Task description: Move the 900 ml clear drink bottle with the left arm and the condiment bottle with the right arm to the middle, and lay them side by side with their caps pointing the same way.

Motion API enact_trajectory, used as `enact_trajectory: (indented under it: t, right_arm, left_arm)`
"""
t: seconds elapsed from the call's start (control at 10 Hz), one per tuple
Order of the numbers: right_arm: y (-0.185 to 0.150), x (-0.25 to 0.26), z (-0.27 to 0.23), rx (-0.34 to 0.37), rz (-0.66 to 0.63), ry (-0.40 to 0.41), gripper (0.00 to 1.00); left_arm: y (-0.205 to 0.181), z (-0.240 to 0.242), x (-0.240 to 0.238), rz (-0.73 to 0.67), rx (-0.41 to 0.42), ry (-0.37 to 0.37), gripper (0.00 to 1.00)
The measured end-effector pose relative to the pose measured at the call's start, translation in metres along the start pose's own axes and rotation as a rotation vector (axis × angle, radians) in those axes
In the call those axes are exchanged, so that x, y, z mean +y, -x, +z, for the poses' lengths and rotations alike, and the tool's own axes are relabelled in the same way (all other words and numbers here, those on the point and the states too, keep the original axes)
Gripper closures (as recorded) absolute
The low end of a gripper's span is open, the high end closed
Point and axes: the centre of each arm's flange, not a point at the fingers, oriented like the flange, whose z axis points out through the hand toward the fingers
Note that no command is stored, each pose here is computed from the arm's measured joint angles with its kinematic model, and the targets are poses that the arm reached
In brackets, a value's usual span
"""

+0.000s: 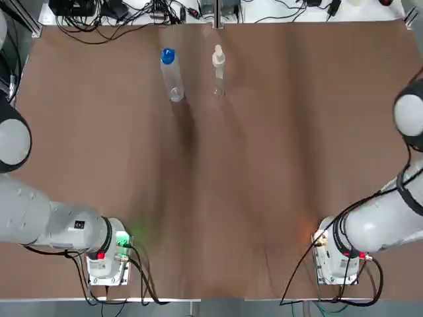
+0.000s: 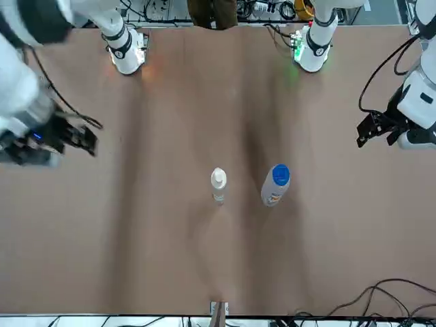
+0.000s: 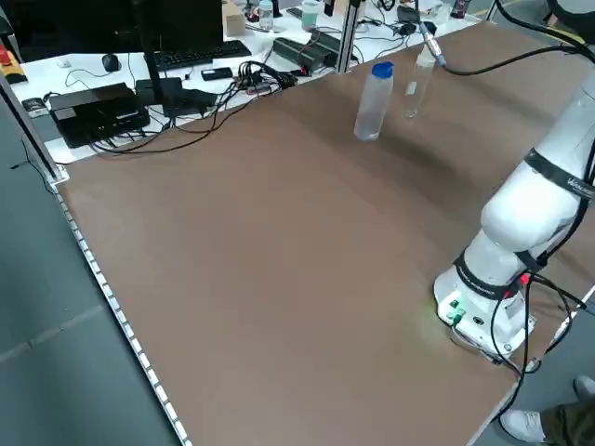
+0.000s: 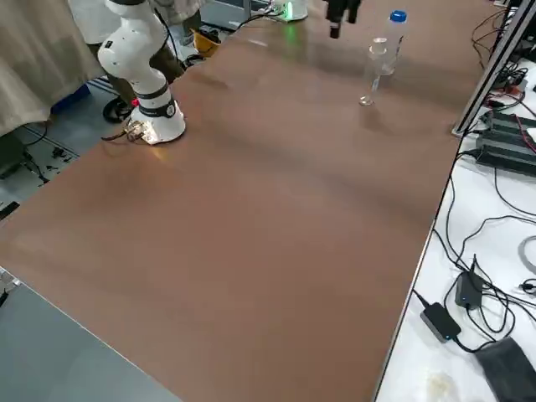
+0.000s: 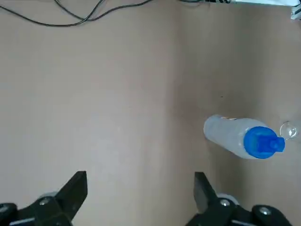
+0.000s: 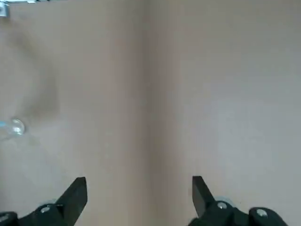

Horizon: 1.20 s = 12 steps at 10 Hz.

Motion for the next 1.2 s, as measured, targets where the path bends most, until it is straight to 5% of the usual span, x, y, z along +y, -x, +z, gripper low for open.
enact_trajectory:
  t: [0.6,1.2]
  right_arm:
    - [0.046,0.106,-0.003,-0.091,0.102,-0.062,0.01]
    - [0.049,0.090,0.004,-0.075,-0.057,-0.077,0.01]
  left_arm:
    - [-0.009,-0.001,-0.001,-0.003,0.009,0.002,0.00]
    - [-0.013,-0.002,-0.006,-0.013,0.015,0.001,0.00]
